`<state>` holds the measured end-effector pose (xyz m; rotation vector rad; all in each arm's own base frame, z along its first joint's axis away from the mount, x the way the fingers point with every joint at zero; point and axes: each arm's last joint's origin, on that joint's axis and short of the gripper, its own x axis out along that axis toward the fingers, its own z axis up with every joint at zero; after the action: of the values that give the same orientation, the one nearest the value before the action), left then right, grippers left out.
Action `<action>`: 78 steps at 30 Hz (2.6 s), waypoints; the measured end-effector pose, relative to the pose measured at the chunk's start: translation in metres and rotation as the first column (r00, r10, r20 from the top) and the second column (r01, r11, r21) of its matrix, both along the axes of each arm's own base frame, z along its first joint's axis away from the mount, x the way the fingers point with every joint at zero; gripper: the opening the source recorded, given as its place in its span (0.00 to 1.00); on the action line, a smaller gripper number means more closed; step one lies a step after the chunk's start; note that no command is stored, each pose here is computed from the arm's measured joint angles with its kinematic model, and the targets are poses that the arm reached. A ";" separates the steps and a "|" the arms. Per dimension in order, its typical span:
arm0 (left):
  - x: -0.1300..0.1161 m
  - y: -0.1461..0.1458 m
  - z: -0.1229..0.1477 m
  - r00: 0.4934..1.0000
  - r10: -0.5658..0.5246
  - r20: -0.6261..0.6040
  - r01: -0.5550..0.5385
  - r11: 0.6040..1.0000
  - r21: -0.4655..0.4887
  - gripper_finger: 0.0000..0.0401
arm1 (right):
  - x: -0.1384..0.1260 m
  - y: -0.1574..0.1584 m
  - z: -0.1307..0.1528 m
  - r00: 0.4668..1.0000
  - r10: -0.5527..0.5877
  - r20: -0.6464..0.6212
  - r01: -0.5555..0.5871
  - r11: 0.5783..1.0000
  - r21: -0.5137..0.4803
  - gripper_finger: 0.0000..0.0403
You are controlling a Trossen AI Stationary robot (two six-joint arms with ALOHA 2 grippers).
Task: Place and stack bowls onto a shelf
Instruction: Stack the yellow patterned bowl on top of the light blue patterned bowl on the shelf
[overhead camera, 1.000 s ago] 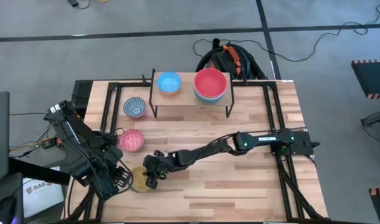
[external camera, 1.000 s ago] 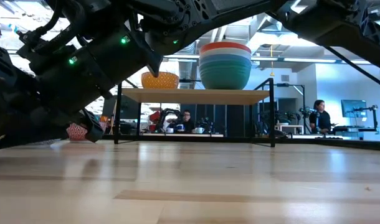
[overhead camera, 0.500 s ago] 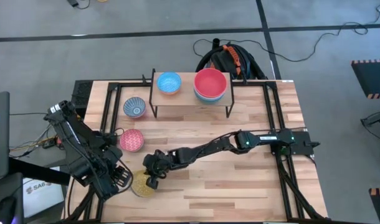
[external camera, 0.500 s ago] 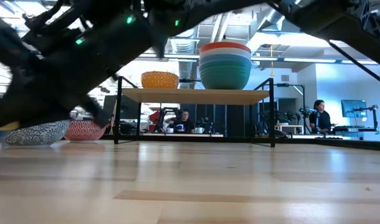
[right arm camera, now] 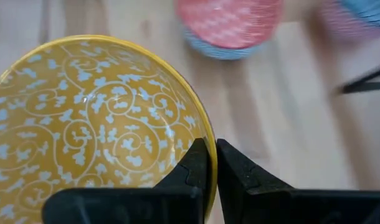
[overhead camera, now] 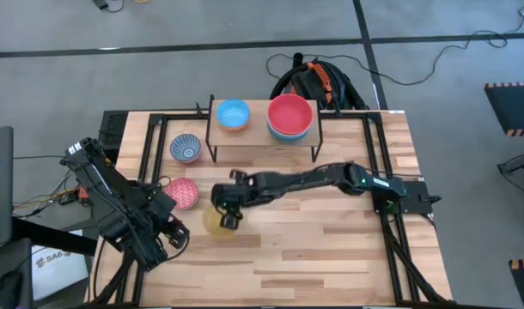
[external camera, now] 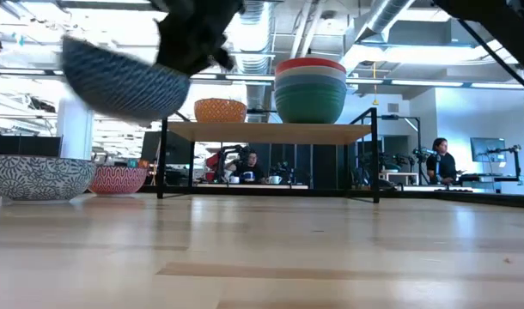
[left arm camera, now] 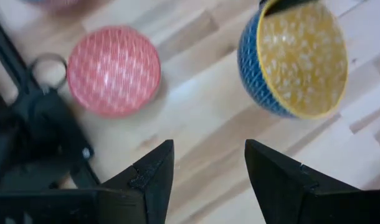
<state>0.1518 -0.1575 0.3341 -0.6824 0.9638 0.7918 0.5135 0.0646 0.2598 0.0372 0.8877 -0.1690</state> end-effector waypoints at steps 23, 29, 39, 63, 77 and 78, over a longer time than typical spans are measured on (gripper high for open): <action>0.038 0.089 0.020 1.000 -0.003 0.024 -0.003 0.967 0.253 0.45 | -0.060 -0.181 0.110 0.951 -0.248 0.184 0.285 0.935 -0.211 0.10; 0.057 0.112 0.021 0.993 0.075 0.087 -0.094 0.965 0.243 0.45 | -0.066 -0.228 0.115 0.940 -0.237 0.245 0.303 0.910 -0.282 0.10; 0.074 0.142 0.020 0.976 0.179 0.124 -0.205 0.946 0.250 0.45 | -0.090 -0.292 0.120 0.926 -0.212 0.312 0.289 0.930 -0.227 0.10; 0.087 0.155 0.015 0.981 0.164 0.103 -0.179 0.970 0.166 0.45 | -0.072 -0.306 0.082 0.949 -0.174 0.264 0.221 0.962 -0.159 0.10; 0.081 0.153 0.013 0.986 0.165 0.041 -0.169 0.971 0.168 0.45 | -0.075 -0.308 0.079 0.955 -0.181 0.233 0.221 0.963 -0.156 0.10; 0.080 0.153 0.013 0.986 0.165 0.037 -0.168 0.971 0.169 0.45 | -0.075 -0.308 0.078 0.957 -0.181 0.226 0.219 0.963 -0.155 0.10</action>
<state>0.2322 -0.0041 0.3469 -0.6257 0.8141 1.0015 0.4383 -0.2430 0.3380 -0.0222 0.6530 -0.4270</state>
